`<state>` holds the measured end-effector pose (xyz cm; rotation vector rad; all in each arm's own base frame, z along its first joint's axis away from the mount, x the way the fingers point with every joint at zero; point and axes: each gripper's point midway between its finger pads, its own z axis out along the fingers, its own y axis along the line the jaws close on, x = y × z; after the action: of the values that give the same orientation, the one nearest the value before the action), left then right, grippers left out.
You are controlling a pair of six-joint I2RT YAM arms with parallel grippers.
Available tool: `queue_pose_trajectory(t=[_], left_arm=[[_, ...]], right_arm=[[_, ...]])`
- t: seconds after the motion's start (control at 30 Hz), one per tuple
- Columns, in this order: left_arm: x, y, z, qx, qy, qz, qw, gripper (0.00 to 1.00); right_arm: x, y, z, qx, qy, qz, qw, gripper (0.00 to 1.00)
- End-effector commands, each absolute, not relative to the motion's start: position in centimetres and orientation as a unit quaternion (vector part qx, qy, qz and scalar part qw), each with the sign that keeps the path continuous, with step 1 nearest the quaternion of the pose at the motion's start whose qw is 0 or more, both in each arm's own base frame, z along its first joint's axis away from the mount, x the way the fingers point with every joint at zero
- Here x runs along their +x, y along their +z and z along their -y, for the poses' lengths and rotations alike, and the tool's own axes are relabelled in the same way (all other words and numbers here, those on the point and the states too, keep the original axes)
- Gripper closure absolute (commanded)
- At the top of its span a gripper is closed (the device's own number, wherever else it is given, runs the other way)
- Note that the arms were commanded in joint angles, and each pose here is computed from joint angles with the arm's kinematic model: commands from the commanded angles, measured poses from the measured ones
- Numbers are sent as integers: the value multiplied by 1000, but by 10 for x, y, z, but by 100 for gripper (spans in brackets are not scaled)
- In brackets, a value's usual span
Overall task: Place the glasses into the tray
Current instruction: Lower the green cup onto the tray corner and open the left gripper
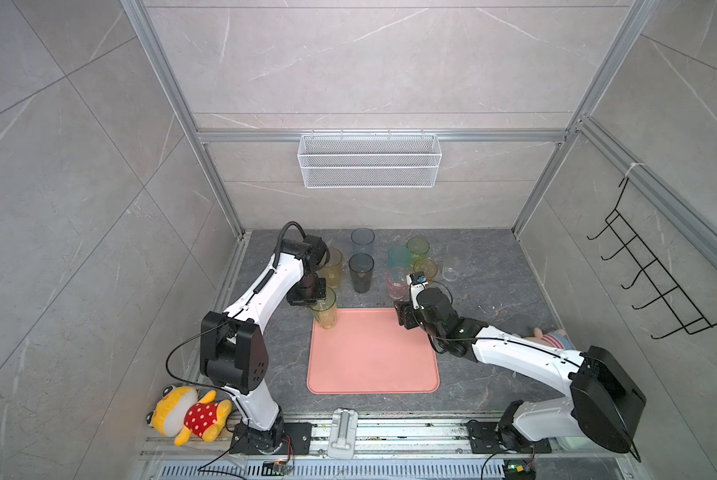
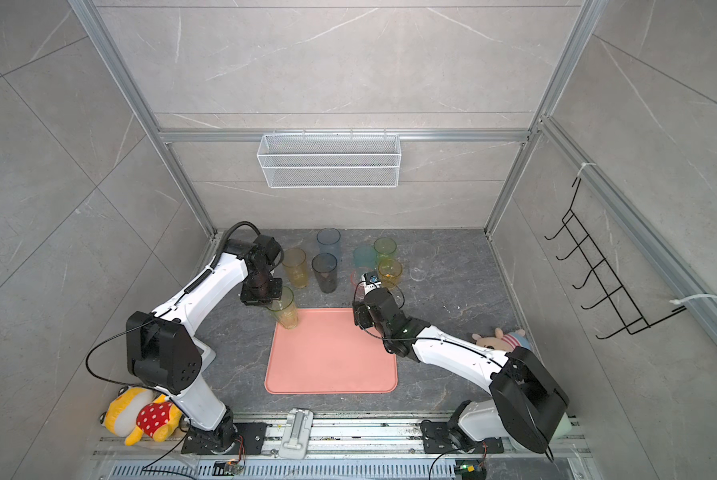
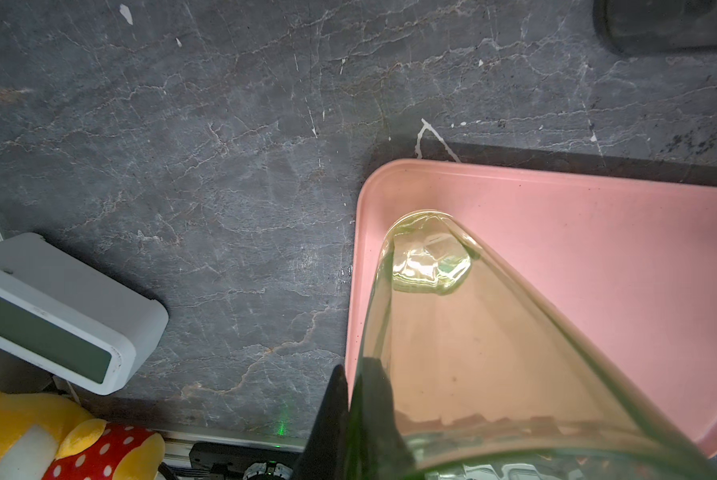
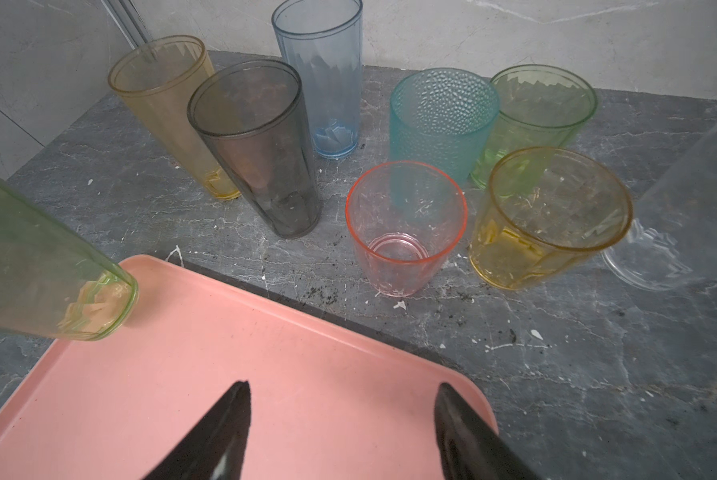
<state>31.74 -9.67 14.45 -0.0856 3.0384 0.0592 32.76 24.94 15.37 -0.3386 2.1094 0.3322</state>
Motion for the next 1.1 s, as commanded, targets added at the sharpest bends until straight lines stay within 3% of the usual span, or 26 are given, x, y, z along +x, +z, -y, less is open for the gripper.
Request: queue_pose_trajectory(t=[0.0,0.97,1.07], left_arm=[[325,143,98,-39,19,-997,60,100],[326,118,98,-39,38,-998,24,100],[326,119,100,-38,40,-998,26,92]], right_arm=[[331,158,-255,-136,137,-861,470,29],[330,159,-255,-137,140,-859,472,29],[330,159,-254,-136,139,-860,472,28]])
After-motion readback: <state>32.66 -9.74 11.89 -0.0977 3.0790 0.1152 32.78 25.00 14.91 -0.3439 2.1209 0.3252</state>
